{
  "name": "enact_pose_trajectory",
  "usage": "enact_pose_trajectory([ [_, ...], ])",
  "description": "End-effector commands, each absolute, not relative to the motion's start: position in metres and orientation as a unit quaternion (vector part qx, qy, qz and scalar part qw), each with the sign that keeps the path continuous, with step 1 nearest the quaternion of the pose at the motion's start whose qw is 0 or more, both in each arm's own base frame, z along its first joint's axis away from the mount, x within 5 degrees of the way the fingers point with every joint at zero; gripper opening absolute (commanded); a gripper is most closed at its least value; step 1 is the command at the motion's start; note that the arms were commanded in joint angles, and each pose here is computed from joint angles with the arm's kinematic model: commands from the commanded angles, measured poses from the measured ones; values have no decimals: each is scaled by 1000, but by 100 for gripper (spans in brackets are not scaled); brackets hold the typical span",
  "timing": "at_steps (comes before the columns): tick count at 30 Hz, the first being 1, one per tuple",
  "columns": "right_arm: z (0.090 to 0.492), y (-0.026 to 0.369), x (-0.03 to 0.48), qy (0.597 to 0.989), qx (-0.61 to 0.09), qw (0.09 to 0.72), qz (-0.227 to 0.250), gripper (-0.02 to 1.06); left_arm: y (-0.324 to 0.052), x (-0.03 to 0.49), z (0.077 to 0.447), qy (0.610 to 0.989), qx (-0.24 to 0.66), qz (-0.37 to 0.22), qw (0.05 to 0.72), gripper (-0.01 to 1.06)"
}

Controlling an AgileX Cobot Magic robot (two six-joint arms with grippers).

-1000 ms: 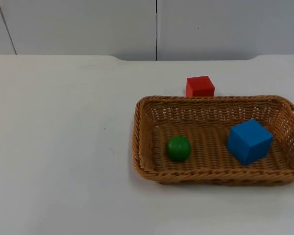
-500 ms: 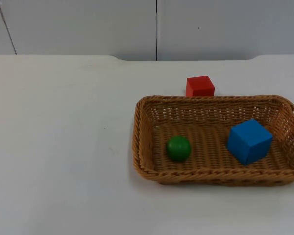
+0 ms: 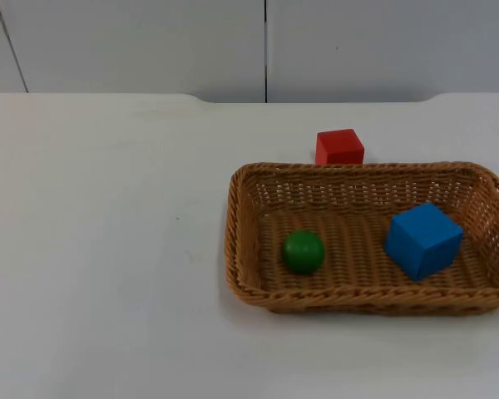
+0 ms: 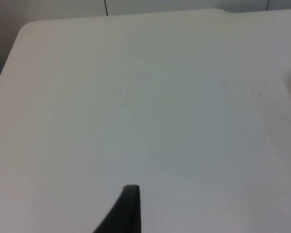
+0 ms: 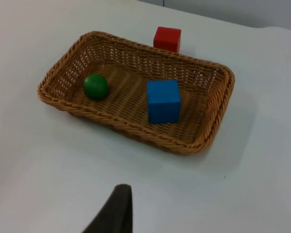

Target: Place all geometric objects except the red cube into the basket.

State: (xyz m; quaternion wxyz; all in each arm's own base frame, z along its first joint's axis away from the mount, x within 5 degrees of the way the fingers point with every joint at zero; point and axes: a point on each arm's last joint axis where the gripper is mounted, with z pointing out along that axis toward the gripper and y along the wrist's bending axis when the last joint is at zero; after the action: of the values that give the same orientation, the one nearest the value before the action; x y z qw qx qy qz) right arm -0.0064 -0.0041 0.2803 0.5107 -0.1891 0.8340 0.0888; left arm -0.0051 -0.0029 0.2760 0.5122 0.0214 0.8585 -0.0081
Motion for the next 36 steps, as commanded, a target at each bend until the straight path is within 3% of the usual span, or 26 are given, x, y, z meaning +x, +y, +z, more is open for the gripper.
enact_pose_trajectory([
  [1, 281, -4, -6, 832, -187, 514, 88, 105, -3, -5, 275, 858, 17, -6, 513, 105],
  [7, 281, -3, -7, 840, -150, 517, 66, 105, -2, -5, 275, 858, 17, 1, 513, 105],
  [17, 281, -1, -7, 853, -33, 521, -6, 105, -1, -5, 275, 858, 17, 6, 513, 105],
  [36, 281, -1, -7, 853, -30, 521, -9, 105, 0, -5, 275, 858, 9, 15, 513, 105],
])
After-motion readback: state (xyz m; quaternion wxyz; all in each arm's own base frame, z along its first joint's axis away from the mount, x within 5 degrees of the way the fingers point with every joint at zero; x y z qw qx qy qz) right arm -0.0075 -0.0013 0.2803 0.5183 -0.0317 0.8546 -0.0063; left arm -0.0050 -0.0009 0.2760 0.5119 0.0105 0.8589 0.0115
